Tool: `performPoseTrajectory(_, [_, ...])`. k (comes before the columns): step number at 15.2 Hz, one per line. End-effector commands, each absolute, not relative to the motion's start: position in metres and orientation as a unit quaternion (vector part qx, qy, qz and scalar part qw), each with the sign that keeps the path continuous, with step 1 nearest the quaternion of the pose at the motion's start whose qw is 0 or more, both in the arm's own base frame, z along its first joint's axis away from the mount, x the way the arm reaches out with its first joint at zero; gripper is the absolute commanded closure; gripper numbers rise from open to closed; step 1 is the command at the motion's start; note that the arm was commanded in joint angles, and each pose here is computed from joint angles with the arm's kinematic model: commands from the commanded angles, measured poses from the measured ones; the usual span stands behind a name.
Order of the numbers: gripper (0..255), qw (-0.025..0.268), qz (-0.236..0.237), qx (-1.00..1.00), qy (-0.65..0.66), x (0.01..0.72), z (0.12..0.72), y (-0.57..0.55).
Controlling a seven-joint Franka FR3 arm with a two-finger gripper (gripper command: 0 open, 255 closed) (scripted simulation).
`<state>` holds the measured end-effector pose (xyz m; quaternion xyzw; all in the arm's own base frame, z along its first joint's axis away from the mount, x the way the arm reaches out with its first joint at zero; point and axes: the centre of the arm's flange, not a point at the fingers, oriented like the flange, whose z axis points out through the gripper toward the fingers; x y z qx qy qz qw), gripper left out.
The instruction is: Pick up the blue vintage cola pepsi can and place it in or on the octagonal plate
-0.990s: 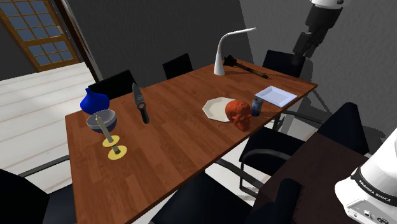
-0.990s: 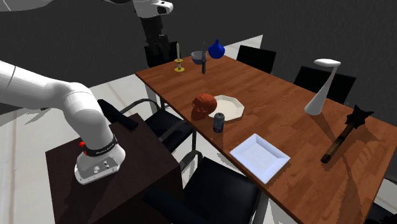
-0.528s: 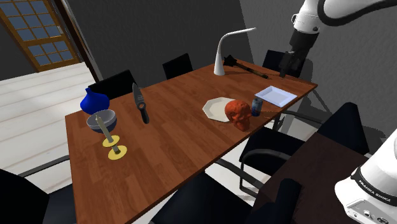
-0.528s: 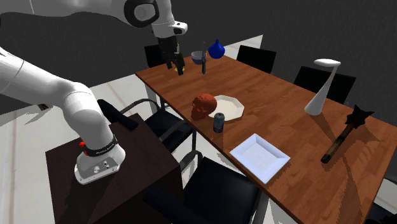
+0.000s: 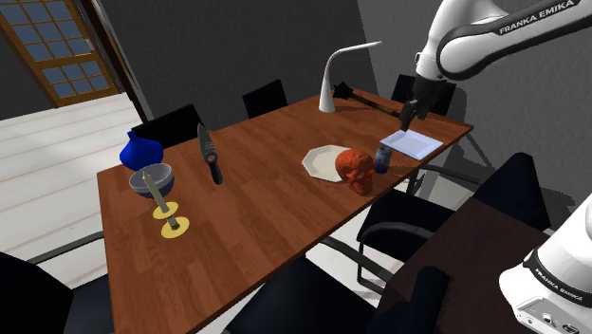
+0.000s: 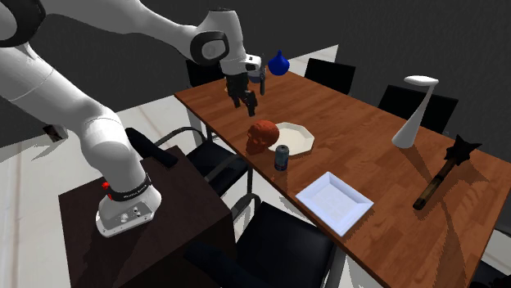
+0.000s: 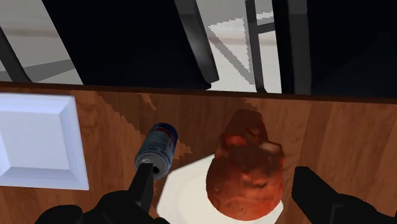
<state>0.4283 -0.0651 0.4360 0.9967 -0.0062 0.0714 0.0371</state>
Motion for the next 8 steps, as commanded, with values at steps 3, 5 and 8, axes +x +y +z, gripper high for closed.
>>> performPoseTrajectory(3, [0,0.043,0.074,0.996,-0.009,0.454,0.39,-0.081])
performPoseTrajectory(5, [0,0.046,0.076,0.996,-0.011,0.467,0.37,-0.09])
performPoseTrajectory(8, [0,0.051,0.077,0.996,-0.013,0.486,0.339,-0.105])
